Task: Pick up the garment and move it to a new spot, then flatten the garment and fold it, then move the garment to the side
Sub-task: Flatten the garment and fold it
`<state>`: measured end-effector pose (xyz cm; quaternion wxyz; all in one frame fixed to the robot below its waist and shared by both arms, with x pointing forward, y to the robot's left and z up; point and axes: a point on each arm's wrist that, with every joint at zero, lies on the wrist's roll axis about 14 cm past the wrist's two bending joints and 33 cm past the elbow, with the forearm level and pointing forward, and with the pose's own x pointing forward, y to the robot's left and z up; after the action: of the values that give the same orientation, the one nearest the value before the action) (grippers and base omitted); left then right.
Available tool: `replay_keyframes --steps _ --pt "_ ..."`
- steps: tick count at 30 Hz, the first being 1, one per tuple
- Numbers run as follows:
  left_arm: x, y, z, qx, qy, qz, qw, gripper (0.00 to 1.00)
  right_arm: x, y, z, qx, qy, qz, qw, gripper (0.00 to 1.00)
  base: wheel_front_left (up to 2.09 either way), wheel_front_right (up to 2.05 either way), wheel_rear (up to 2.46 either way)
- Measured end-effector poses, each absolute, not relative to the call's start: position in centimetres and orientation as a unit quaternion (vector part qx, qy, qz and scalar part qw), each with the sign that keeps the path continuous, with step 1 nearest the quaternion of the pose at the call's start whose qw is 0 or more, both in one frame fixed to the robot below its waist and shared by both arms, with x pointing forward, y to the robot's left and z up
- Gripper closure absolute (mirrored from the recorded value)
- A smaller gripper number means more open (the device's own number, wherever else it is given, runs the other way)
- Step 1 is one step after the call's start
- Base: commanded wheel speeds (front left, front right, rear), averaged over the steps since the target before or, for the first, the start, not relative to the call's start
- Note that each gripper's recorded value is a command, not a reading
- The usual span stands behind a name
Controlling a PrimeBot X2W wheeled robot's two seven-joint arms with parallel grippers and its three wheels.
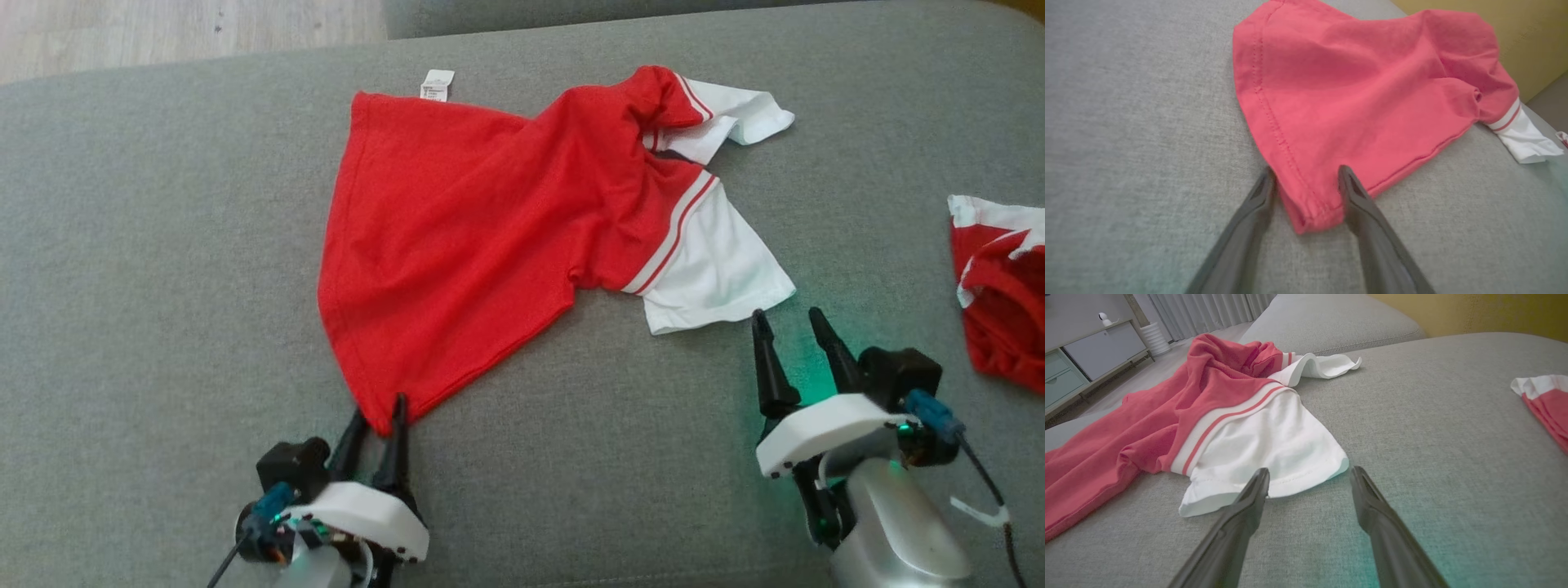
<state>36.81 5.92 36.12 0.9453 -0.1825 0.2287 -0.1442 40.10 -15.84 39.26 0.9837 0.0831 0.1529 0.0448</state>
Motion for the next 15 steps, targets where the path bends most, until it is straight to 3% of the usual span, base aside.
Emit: replay_keyframes --steps 2,12,15 --pt "36.9 5.8 36.2 -0.184 0.229 -0.146 0.945 1.00 40.5 -16.0 39.4 0.083 0.151 0.043 0.984 0.00 0.00 0.00 0.00" --pt "36.9 6.2 36.1 -0.178 0.229 -0.147 0.946 1.00 44.1 -16.0 40.0 0.056 0.144 0.046 0.987 0.00 0.00 0.00 0.00" --pt "37.0 6.5 36.0 -0.176 0.230 -0.147 0.946 1.00 44.8 -16.4 37.8 0.018 0.183 0.047 0.982 0.00 0.00 0.00 0.00"
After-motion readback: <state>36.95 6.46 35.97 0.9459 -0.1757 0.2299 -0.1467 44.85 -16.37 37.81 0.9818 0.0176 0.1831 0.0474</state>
